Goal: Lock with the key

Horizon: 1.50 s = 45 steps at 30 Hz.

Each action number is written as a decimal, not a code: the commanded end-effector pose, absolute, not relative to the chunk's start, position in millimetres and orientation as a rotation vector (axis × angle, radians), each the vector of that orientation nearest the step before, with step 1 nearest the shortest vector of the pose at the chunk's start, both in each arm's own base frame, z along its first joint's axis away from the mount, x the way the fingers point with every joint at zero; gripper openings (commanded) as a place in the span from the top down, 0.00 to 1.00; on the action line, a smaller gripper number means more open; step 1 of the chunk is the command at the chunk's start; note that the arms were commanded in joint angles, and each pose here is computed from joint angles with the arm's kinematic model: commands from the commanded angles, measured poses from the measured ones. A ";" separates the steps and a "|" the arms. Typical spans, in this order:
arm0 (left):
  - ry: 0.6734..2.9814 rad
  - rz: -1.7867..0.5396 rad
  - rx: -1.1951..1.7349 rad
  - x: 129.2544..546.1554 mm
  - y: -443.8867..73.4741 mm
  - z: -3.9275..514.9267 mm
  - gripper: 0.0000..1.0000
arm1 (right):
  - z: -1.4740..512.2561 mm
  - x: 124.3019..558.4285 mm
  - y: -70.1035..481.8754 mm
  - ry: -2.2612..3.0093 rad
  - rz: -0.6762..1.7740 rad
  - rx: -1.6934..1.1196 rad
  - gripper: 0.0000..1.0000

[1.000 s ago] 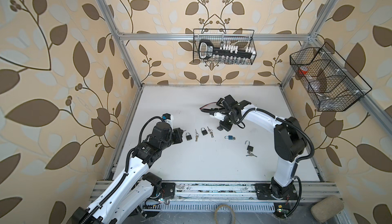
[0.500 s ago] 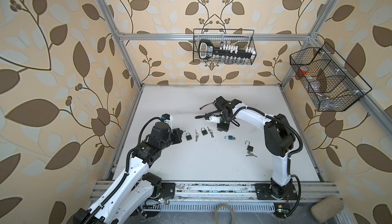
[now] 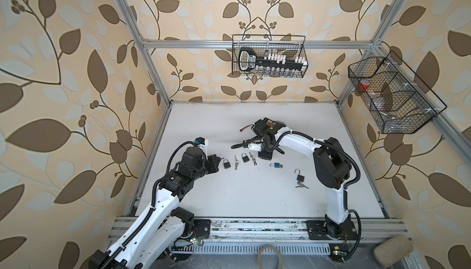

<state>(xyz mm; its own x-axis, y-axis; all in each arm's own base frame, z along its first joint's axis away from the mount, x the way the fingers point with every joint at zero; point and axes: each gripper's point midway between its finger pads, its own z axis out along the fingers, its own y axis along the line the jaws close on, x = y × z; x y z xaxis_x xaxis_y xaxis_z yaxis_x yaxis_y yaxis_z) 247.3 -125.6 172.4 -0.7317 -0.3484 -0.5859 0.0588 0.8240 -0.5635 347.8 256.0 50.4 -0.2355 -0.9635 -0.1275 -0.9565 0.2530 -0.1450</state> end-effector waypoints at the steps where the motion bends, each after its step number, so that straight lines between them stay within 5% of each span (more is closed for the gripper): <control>1: 2.247 -0.756 -0.206 249.7 -125.2 181.6 1.00 | 36.4 338.2 254.2 2.349 -0.032 -1.866 0.87; 9: 2.250 -0.759 -0.208 249.2 -125.2 180.0 1.00 | 48.3 338.2 260.1 2.341 0.022 -1.801 0.66; 45: 2.258 -0.772 -0.211 250.2 -126.6 176.8 1.00 | 59.0 370.9 241.0 2.418 0.067 -1.452 0.67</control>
